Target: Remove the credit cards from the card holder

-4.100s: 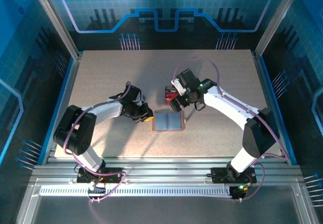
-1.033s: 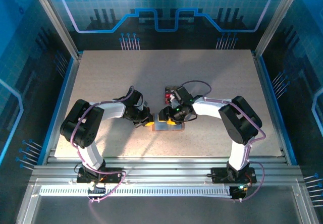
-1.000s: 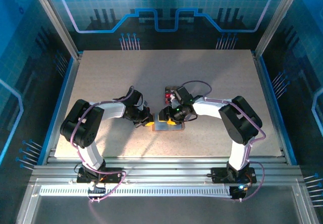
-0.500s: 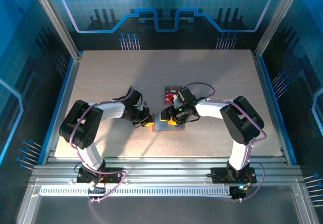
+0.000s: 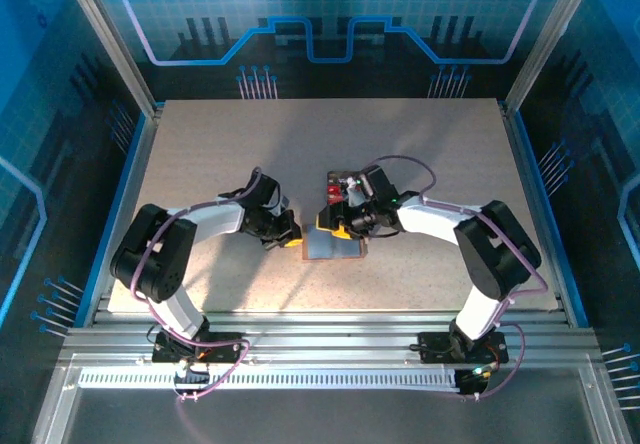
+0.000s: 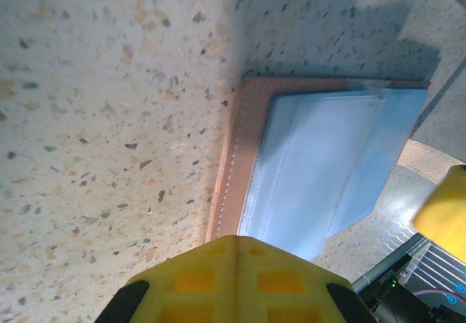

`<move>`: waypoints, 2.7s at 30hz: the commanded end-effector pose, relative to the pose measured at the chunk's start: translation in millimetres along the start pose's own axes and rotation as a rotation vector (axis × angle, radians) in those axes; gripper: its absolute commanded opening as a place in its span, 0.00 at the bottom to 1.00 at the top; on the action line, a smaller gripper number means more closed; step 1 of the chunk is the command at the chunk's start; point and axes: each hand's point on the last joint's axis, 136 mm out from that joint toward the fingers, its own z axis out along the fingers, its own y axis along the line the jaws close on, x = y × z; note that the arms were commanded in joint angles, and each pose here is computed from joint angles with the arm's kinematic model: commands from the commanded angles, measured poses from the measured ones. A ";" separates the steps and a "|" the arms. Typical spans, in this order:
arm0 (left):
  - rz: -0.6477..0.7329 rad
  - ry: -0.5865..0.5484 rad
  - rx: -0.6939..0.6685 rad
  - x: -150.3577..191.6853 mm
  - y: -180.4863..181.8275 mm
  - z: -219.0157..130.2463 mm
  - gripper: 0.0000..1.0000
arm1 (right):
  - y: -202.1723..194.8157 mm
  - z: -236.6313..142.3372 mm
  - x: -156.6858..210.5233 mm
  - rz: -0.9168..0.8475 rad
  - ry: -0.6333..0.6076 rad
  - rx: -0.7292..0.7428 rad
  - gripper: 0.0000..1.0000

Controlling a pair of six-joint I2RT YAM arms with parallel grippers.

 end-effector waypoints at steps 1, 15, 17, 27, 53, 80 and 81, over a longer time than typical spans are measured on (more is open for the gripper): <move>0.043 -0.064 -0.015 -15.0 -5.6 -20.3 0.07 | 2.6 -24.8 -10.5 -0.028 -0.052 0.005 0.64; 0.104 -0.334 -0.101 -65.4 11.5 -94.5 0.63 | -49.9 -150.2 -53.0 -0.085 -0.300 0.289 1.00; 0.100 -0.368 -0.111 -72.0 15.7 -104.5 0.80 | -61.4 -167.6 -59.2 -0.080 -0.340 0.330 1.00; 0.045 -0.585 -0.261 -100.9 59.7 -147.5 0.99 | -154.4 -245.1 -79.0 -0.080 -0.604 0.725 1.00; 0.468 -1.230 -0.437 -140.5 94.5 -199.4 0.99 | -177.4 -225.2 -129.0 -0.530 -0.946 0.779 1.00; 0.581 -1.184 -0.360 -157.4 87.6 -164.9 0.99 | -177.0 -214.0 -119.5 -0.606 -1.003 0.810 1.00; 0.580 -1.183 -0.360 -157.1 88.0 -164.4 0.99 | -176.5 -213.9 -119.7 -0.607 -1.003 0.808 1.00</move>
